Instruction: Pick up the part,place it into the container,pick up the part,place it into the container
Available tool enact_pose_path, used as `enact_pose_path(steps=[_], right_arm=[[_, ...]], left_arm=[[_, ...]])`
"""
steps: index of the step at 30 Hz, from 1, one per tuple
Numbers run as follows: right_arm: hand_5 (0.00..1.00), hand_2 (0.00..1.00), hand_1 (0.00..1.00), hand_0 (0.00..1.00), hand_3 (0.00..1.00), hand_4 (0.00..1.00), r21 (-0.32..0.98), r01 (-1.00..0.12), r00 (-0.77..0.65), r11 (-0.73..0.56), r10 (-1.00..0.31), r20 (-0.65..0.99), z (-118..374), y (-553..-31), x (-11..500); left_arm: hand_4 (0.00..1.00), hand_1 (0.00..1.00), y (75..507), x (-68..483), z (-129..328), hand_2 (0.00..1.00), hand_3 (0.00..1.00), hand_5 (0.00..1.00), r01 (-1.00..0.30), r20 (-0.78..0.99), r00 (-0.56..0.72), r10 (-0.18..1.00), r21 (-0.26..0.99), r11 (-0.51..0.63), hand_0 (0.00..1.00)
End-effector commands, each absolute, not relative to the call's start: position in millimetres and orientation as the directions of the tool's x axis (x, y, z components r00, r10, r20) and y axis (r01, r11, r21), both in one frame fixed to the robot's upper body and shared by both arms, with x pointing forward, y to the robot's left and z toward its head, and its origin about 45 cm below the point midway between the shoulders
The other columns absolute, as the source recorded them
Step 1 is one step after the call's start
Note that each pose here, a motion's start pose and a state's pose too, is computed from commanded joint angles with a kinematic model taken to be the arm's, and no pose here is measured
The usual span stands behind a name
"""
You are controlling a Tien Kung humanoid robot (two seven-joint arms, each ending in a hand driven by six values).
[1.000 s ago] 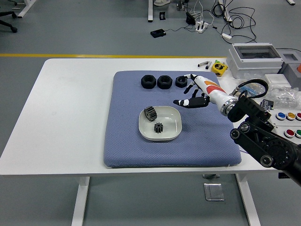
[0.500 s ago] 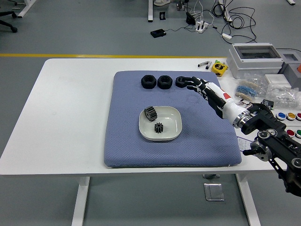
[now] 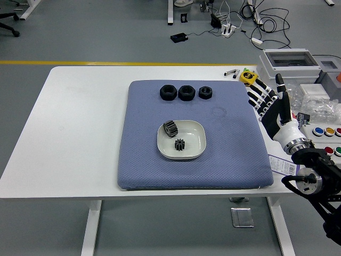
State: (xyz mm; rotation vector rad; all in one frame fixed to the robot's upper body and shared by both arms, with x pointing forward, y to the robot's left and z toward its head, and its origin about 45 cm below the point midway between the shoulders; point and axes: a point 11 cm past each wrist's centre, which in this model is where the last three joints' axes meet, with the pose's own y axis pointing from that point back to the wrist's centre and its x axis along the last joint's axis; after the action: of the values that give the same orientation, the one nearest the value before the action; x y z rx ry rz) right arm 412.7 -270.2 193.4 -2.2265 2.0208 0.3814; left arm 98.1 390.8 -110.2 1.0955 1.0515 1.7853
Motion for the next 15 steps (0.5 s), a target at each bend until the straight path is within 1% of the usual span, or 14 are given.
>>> enact_pose_path(steps=[1, 2, 7, 8, 13, 14, 15], right_arm=[[0.998, 0.854, 0.847, 0.938, 0.859, 0.998, 0.091, -0.989, 0.088, -0.112, -0.968, -0.237, 191, -272, 410], [0.998, 0.826, 0.817, 0.883, 0.816, 0.998, 0.095, -0.989, 0.094, -0.117, -0.971, -0.219, 190, -274, 407], [0.998, 0.826, 0.817, 0.883, 0.816, 0.998, 0.117, -0.989, 0.07, -0.092, -0.981, -0.183, 178, -281, 393], [0.998, 0.816, 0.795, 0.858, 0.797, 0.998, 0.123, -0.989, 0.059, -0.082, -0.982, -0.181, 176, -283, 390], [0.998, 0.816, 0.795, 0.858, 0.797, 0.998, 0.147, -0.986, 0.049, -0.074, -0.985, -0.165, 164, -285, 380], [0.998, 0.811, 0.787, 0.831, 0.785, 0.998, 0.15, -0.986, 0.047, -0.072, -0.985, -0.169, 162, -285, 376], [0.998, 0.811, 0.787, 0.831, 0.785, 0.998, 0.152, -0.986, 0.043, -0.069, -0.984, -0.172, 159, -286, 373]], left_arm=[[0.565, 0.61, 391, 98, -110, 0.643, 0.556, 0.583, -0.189, 0.284, -0.327, 0.901, 0.915, -0.357, 0.696], [0.565, 0.606, 391, 98, -110, 0.643, 0.556, 0.583, -0.188, 0.284, -0.326, 0.901, 0.915, -0.357, 0.696], [0.565, 0.606, 391, 98, -110, 0.643, 0.556, 0.583, -0.188, 0.287, -0.321, 0.902, 0.914, -0.358, 0.696], [0.565, 0.6, 391, 98, -110, 0.643, 0.556, 0.582, -0.188, 0.288, -0.32, 0.903, 0.914, -0.358, 0.698], [0.565, 0.6, 391, 94, -111, 0.643, 0.556, 0.582, -0.183, 0.29, -0.318, 0.903, 0.916, -0.358, 0.698], [0.564, 0.602, 390, 93, -111, 0.643, 0.556, 0.582, -0.181, 0.291, -0.316, 0.903, 0.916, -0.358, 0.697], [0.564, 0.602, 390, 92, -112, 0.643, 0.556, 0.582, -0.18, 0.291, -0.314, 0.904, 0.916, -0.358, 0.697]])
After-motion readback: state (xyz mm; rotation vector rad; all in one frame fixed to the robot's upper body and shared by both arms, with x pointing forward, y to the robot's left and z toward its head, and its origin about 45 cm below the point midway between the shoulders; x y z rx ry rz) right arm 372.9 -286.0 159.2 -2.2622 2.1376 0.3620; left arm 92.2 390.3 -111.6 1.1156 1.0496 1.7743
